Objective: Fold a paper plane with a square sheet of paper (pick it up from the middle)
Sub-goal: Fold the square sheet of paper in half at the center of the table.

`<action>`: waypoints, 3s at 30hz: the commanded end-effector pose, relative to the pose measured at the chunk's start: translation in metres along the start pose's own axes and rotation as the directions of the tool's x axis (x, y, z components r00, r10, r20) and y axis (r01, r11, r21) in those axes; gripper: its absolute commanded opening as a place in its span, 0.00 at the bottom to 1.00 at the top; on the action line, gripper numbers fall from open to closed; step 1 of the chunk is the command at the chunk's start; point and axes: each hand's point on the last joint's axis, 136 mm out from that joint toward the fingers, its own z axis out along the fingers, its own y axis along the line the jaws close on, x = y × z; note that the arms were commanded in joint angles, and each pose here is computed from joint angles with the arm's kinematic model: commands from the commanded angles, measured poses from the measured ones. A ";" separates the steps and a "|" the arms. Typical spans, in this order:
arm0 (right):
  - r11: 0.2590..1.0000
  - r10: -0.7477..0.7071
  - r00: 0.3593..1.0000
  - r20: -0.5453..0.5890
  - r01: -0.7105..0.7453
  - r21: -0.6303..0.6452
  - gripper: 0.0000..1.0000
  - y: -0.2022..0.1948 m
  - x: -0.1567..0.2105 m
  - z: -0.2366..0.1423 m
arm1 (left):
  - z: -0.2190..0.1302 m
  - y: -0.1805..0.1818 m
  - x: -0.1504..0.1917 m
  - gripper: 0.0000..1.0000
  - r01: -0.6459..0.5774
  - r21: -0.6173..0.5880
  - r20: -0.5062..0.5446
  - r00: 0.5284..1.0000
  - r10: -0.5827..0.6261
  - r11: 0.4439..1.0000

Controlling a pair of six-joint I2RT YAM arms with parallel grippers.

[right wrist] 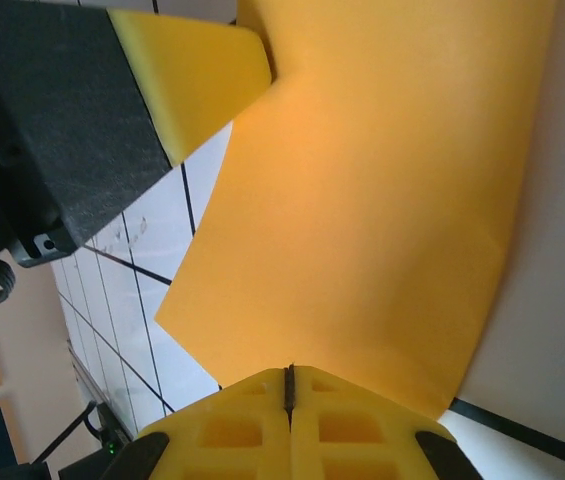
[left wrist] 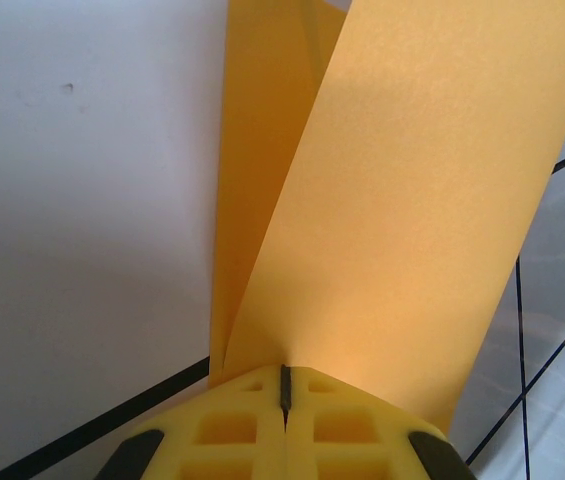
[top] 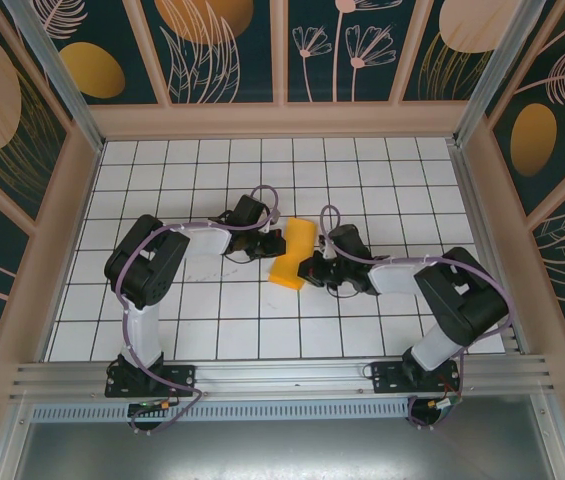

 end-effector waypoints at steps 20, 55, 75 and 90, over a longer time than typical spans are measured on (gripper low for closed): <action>1.000 -0.015 0.999 -0.050 0.013 -0.028 0.00 0.003 0.018 0.002 | 0.012 0.030 0.030 0.00 0.030 -0.082 -0.085 0.996 -0.037 0.996; 0.997 0.051 0.998 -0.023 -0.049 0.053 0.00 -0.029 0.004 0.009 | 0.013 0.034 0.035 0.00 0.027 -0.091 -0.096 0.995 -0.036 0.995; 0.992 0.083 0.996 0.046 -0.087 0.096 0.00 -0.057 -0.041 0.014 | 0.013 0.037 0.038 0.00 0.030 -0.096 -0.101 0.994 -0.040 0.995; 0.998 -0.009 0.993 0.121 0.001 0.062 0.00 -0.011 -0.089 -0.002 | 0.013 0.037 0.039 0.00 0.029 -0.096 -0.104 0.994 -0.039 0.995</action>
